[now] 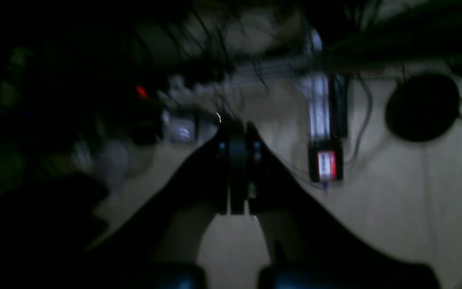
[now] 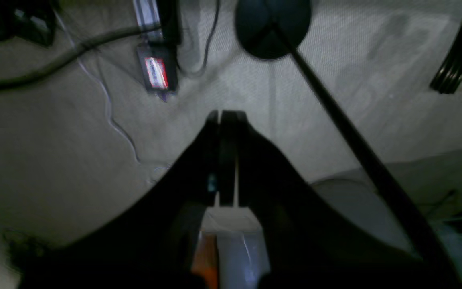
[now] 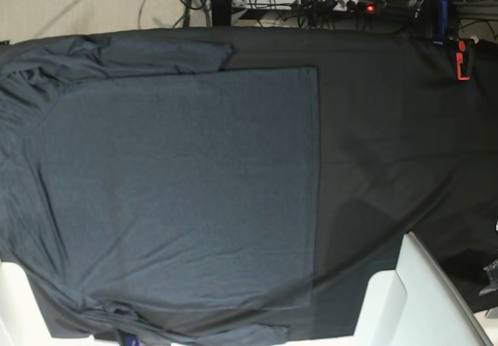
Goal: Fold the T-shirt properly
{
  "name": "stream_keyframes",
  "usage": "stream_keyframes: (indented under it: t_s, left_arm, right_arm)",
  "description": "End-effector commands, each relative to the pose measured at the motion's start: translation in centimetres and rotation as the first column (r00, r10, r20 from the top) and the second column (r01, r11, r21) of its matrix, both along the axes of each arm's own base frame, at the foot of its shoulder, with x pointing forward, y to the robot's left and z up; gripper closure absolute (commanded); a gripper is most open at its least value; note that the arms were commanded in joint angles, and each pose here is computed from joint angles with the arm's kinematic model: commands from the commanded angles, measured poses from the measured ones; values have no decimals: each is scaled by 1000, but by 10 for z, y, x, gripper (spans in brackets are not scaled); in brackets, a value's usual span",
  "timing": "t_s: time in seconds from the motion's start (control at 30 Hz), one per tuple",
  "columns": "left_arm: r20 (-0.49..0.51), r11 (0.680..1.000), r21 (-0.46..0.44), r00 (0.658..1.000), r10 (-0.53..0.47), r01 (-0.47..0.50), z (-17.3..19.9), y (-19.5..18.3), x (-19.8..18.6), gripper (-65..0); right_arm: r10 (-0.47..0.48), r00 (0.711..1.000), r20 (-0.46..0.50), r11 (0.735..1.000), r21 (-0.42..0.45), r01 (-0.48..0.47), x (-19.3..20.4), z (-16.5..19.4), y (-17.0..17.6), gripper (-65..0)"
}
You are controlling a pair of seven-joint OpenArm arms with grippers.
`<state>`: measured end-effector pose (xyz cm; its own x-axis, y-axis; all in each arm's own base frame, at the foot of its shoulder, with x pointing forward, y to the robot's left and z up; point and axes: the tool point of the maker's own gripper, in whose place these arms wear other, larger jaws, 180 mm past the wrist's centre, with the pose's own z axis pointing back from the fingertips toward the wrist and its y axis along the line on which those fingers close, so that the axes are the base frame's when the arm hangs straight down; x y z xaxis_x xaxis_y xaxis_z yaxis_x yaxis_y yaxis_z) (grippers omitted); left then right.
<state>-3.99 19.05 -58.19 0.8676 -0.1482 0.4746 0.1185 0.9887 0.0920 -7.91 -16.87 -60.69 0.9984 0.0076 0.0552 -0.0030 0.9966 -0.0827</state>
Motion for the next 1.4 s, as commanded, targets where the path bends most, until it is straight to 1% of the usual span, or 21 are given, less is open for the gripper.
stream_keyframes:
  t_s: [0.0, 0.1, 0.23, 0.37, 0.43, 0.47, 0.5, 0.53, 0.6, 0.63, 0.7, 0.73, 0.77, 0.8, 0.87, 0.93, 0.97, 1.07, 1.17, 1.23, 1.37]
  left_arm:
    - [33, 1000, -6, 999, -12, 12, 11, -3, 0, 0]
    - [124, 999, -13, 991, -43, 45, 40, -6, 17, 0]
    - [253, 996, -40, 965, -65, 78, 78, -23, 49, 0]
    - [381, 993, -55, 921, -76, 105, 116, -36, 86, 0]
    - [456, 991, -59, 887, -79, 118, 139, -41, 109, 0]
    - [485, 990, -63, 871, -80, 125, 148, -45, 118, 0]
    - [508, 989, -70, 858, -81, 134, 156, -50, 124, 0]
    - [528, 985, -83, 845, -82, 148, 162, -57, 130, 0]
    - [560, 978, -106, 823, -92, 181, 173, -72, 138, 0]
    - [570, 971, -126, 816, -97, 203, 176, -82, 141, -39]
    - [588, 955, -166, 802, -104, 246, 179, -105, 147, -183]
    - [586, 948, -181, 803, -110, 262, 176, -114, 147, -235]
    - [580, 940, -196, 806, -118, 278, 171, -122, 146, -285]
    - [575, 931, -213, 808, -125, 295, 166, -132, 146, -311]
    - [554, 916, -274, 827, -100, 294, 155, -147, 145, -313]
    - [516, 899, -365, 856, -20, 241, 145, -154, 148, -313]
    - [496, 891, -398, 869, 8, 218, 140, -152, 150, -313]
    - [447, 859, -470, 894, 32, 205, 129, -152, 156, -314]
    - [421, 820, -524, 907, 15, 230, 126, -163, 159, -314]
    - [415, 796, -556, 910, 16, 240, 128, -175, 163, -314]
    - [404, 788, -570, 914, 23, 233, 124, -182, 164, -314]
  right_arm:
    - [-15, 999, 49, 999, -34, 17, 12, 11, -15, -6]
    - [-64, 987, 147, 995, -70, 75, 32, 43, -28, -8]
    - [-113, 958, 264, 985, -99, 144, 55, 79, -38, -14]
    - [-111, 912, 395, 978, -119, 171, 90, 118, -46, -15]
    - [-122, 876, 467, 977, -98, 189, 113, 137, -47, -21]
    - [-138, 854, 501, 977, -75, 202, 124, 146, -47, -42]
    - [-157, 840, 520, 978, -38, 207, 133, 152, -43, -78]
    - [-173, 824, 539, 979, 4, 202, 143, 161, -38, -132]
    - [-182, 804, 566, 983, 82, 164, 162, 179, -33, -263]
    - [-193, 799, 569, 981, 134, 142, 168, 185, -27, -333]
    - [-212, 782, 586, 971, 217, 101, 181, 194, -19, -423]
    - [-221, 772, 596, 966, 245, 87, 186, 198, -19, -447]
    - [-226, 762, 607, 960, 270, 69, 192, 202, -21, -455]
    - [-222, 757, 614, 958, 283, 50, 195, 205, -22, -453]
    - [-207, 750, 628, 958, 286, 25, 200, 211, -30, -453]
    - [-183, 740, 647, 964, 267, 4, 206, 217, -40, -453]
    - [-172, 737, 654, 967, 253, 0, 208, 219, -46, -453]
    - [-174, 737, 653, 975, 218, 37, 211, 222, -66, -453]
    - [-175, 739, 650, 979, 194, 60, 213, 224, -79, -453]
    - [-177, 734, 656, 980, 189, 67, 215, 226, -82, -453]
    - [-176, 735, 655, 980, 190, 66, 216, 225, -82, -453]
